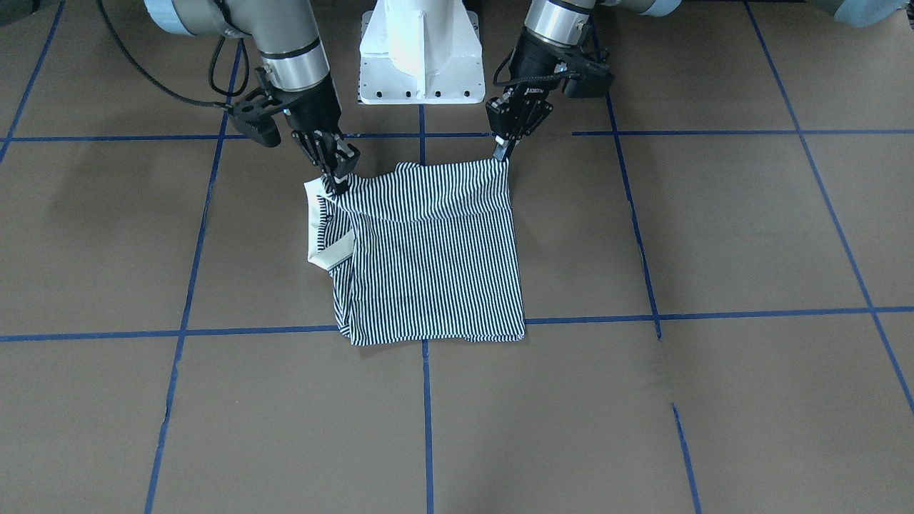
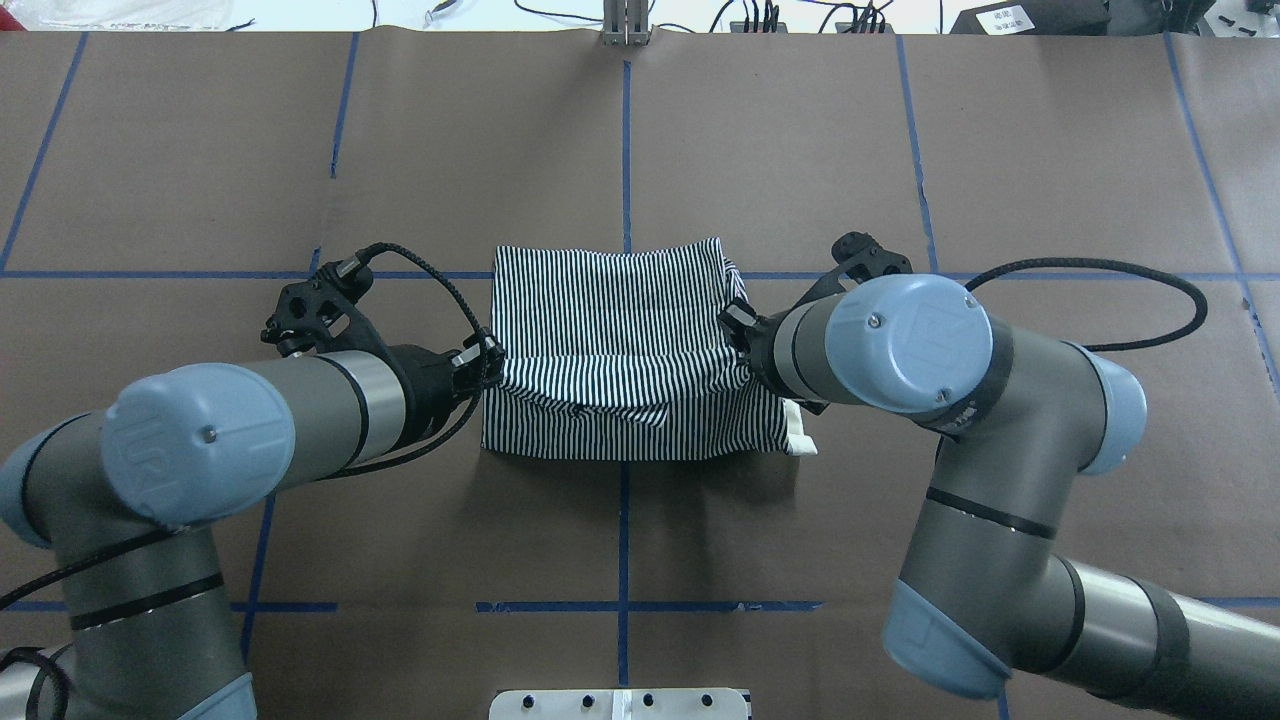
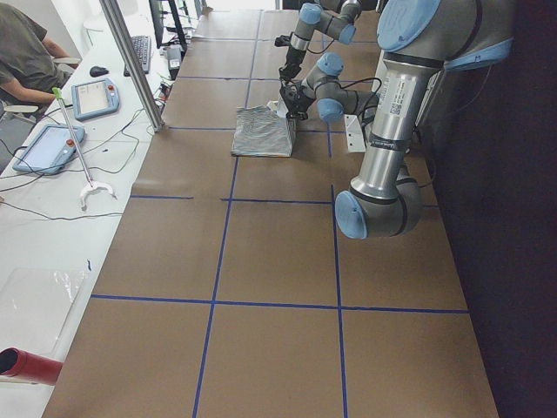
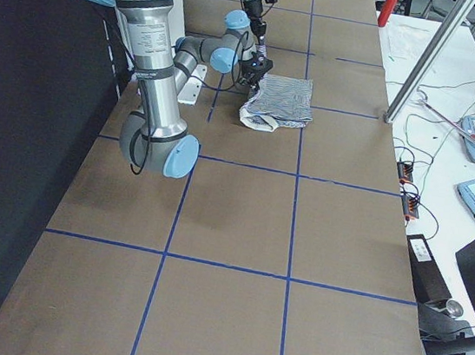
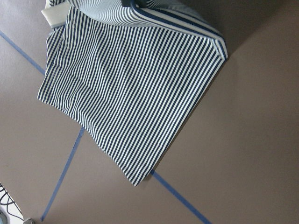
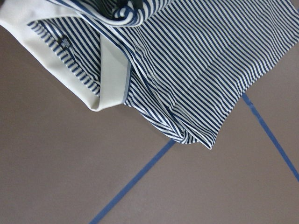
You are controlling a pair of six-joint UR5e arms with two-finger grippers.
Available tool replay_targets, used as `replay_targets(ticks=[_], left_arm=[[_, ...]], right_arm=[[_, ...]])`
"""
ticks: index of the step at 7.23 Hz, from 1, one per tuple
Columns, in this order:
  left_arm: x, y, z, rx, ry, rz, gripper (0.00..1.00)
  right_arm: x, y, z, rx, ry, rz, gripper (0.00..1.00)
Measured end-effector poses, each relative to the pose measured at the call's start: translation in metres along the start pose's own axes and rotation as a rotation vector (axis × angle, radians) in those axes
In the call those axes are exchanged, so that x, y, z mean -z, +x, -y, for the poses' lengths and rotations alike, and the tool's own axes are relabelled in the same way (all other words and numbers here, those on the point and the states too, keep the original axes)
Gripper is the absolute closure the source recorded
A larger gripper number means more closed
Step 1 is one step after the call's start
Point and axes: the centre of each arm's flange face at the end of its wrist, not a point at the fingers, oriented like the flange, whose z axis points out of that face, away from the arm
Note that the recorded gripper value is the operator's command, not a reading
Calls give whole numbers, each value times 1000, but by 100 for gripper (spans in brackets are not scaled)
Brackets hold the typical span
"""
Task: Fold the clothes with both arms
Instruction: 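Lift the near edge with both grippers and fold it away from the robot, then release the folded edge and raise both grippers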
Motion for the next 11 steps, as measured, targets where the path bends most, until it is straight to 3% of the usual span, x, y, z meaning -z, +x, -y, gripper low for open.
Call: replay_targets(ticks=[2, 5, 6, 7, 8, 9, 11], left_arm=[[-31, 14, 32, -25, 60, 15, 100], [-84, 7, 56, -44, 93, 19, 100], [-99, 10, 65, -49, 109, 24, 95], [-120, 17, 80, -69, 133, 36, 64], [-147, 19, 101, -101, 161, 48, 53], [-168, 17, 126, -137, 187, 47, 53], [-163, 26, 154, -173, 210, -2, 53]], right_arm=[[-27, -39, 25, 0, 34, -25, 100], [-78, -71, 52, 2, 56, -33, 100], [-94, -82, 61, 13, 63, -41, 90], [-112, -97, 71, 34, 70, -53, 1], [-134, -112, 86, 70, 74, -52, 0], [-150, -126, 109, 121, 77, -38, 0], [-137, -139, 157, 179, 26, -18, 0]])
